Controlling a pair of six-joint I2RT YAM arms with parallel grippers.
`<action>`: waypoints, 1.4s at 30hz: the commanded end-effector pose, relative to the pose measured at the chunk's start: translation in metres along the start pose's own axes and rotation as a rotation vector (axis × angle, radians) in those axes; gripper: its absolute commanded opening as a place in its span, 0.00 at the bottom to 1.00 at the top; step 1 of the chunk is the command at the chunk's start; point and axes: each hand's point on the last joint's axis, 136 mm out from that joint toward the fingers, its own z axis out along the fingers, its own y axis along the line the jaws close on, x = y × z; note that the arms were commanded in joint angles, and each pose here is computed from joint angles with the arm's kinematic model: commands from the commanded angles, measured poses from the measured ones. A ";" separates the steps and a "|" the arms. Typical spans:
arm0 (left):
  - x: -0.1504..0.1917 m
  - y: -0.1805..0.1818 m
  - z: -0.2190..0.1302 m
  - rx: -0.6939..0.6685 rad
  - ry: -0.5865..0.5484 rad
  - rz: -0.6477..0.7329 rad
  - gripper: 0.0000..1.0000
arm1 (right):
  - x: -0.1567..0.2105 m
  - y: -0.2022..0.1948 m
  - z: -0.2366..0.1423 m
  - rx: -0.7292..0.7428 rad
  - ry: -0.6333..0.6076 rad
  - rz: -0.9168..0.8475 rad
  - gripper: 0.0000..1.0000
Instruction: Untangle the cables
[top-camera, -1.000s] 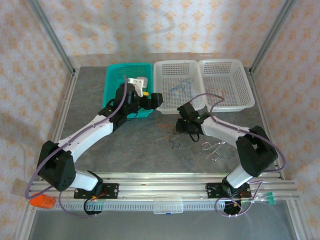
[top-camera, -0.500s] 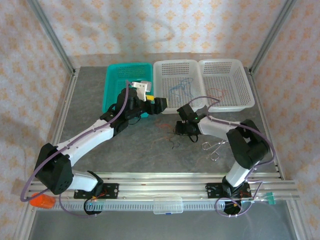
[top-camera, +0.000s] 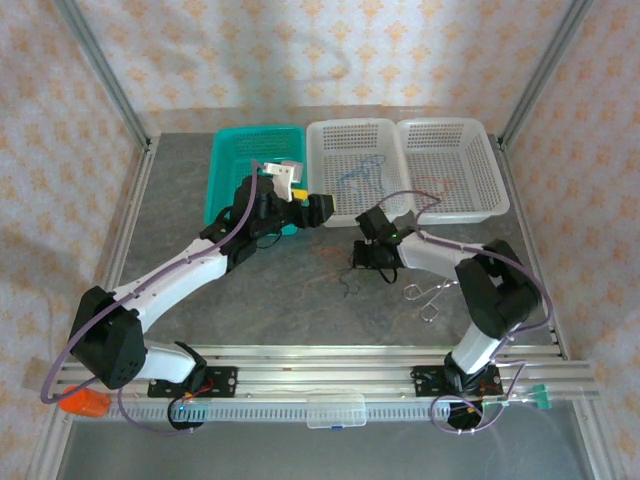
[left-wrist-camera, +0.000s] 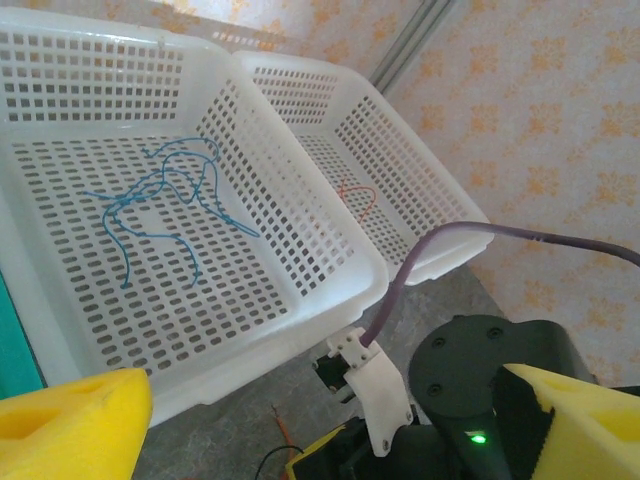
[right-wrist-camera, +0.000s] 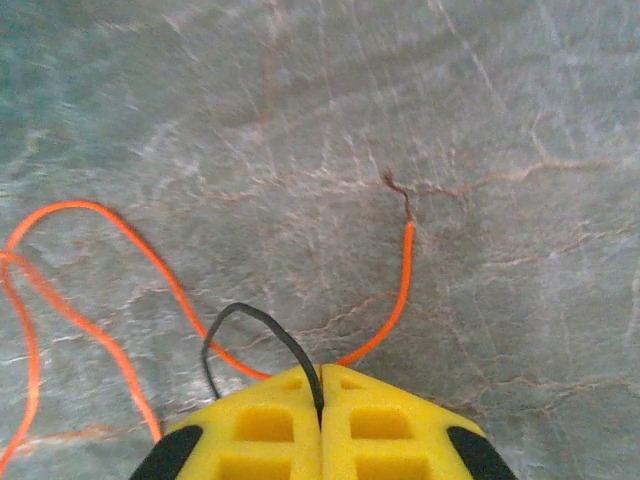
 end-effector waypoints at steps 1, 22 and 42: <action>-0.026 -0.013 -0.002 0.015 -0.063 0.046 0.89 | -0.017 0.009 -0.027 -0.040 -0.067 -0.027 0.03; -0.003 -0.038 0.011 0.206 0.017 0.059 0.80 | -0.082 0.052 -0.170 -0.203 -0.413 -0.208 0.00; 0.048 -0.052 0.027 0.379 0.282 0.156 0.63 | -0.079 0.070 -0.189 -0.357 -0.343 -0.408 0.00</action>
